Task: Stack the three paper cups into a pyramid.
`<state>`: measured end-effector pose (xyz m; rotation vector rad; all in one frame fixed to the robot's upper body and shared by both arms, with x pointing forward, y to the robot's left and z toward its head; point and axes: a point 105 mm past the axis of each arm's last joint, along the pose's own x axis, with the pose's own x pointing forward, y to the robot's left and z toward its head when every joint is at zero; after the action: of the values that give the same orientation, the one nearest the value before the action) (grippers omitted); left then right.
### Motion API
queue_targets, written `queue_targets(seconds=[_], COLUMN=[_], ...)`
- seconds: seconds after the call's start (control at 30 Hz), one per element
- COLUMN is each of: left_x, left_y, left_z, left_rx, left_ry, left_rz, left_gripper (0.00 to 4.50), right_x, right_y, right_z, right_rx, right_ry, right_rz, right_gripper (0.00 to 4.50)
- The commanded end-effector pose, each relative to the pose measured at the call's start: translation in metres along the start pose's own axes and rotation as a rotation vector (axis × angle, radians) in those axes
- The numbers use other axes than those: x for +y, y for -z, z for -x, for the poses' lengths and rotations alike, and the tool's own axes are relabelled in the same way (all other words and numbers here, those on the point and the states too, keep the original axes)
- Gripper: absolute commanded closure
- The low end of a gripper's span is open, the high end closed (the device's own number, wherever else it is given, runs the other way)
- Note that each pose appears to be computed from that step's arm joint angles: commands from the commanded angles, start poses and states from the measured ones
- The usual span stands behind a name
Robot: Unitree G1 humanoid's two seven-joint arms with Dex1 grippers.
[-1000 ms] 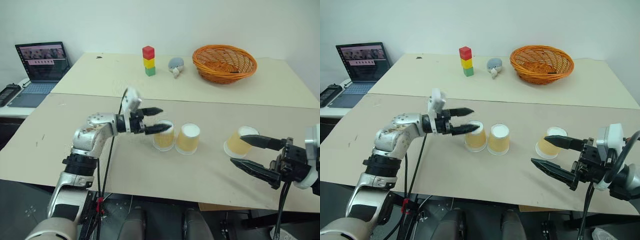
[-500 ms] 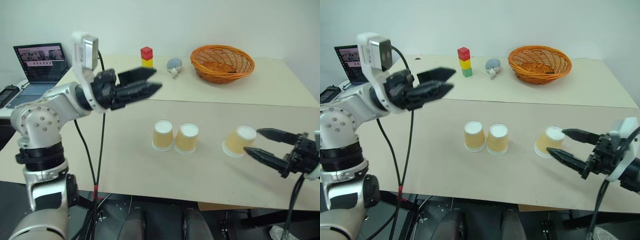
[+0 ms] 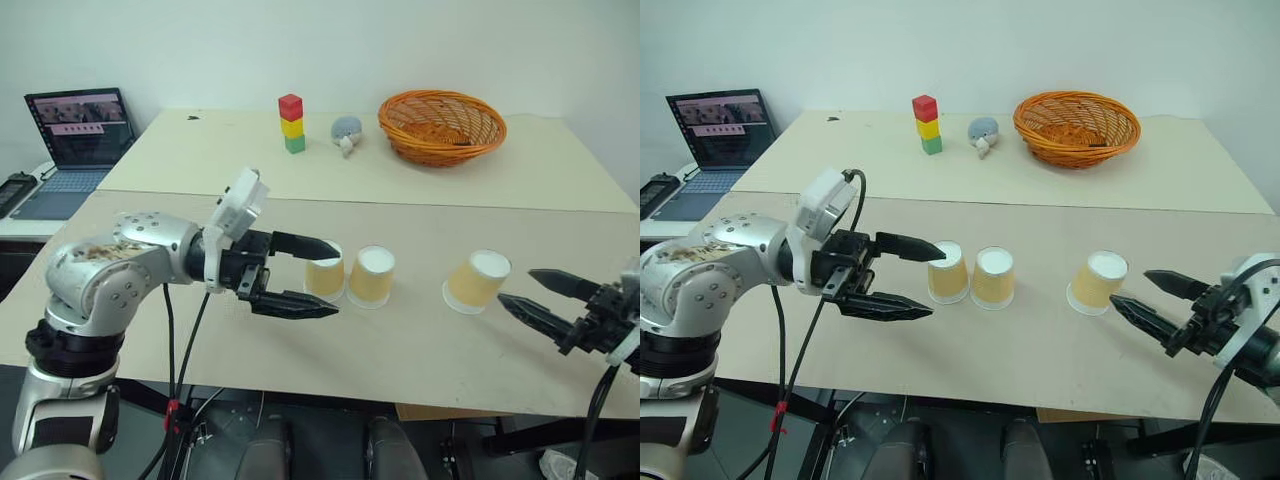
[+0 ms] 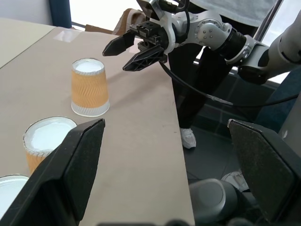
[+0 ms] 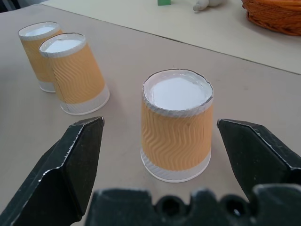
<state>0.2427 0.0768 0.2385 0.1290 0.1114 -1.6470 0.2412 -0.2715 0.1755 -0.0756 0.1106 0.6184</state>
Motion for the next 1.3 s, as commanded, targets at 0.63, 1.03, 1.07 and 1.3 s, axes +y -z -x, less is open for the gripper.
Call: queue_targets(seconds=[0.63,1.03,1.07,1.3], left_x=[-0.002,0.003,0.004,0.013], left_y=[-0.015,-0.01,-0.008,0.025], left_z=[0.008,0.021,0.025,0.066], left_rx=[-0.092,-0.097,-0.096,-0.028], left_ry=[-0.078,-0.169,-0.19,-0.362], left_rz=[-0.01,0.008,0.018,0.11], left_gripper=[0.02,0.0,0.0,0.0], right_x=[-0.016,-0.015,-0.016,-0.015], right_y=[-0.005,-0.007,-0.008,-0.033], right_z=[-0.034,-0.05,-0.05,-0.055], right_rx=[-0.067,-0.112,-0.115,-0.173], right_ry=[-0.039,-0.057,-0.056,-0.089], right_rz=[0.0,-0.013,-0.014,0.023], right_gripper=[0.0,1.71,1.89,1.89])
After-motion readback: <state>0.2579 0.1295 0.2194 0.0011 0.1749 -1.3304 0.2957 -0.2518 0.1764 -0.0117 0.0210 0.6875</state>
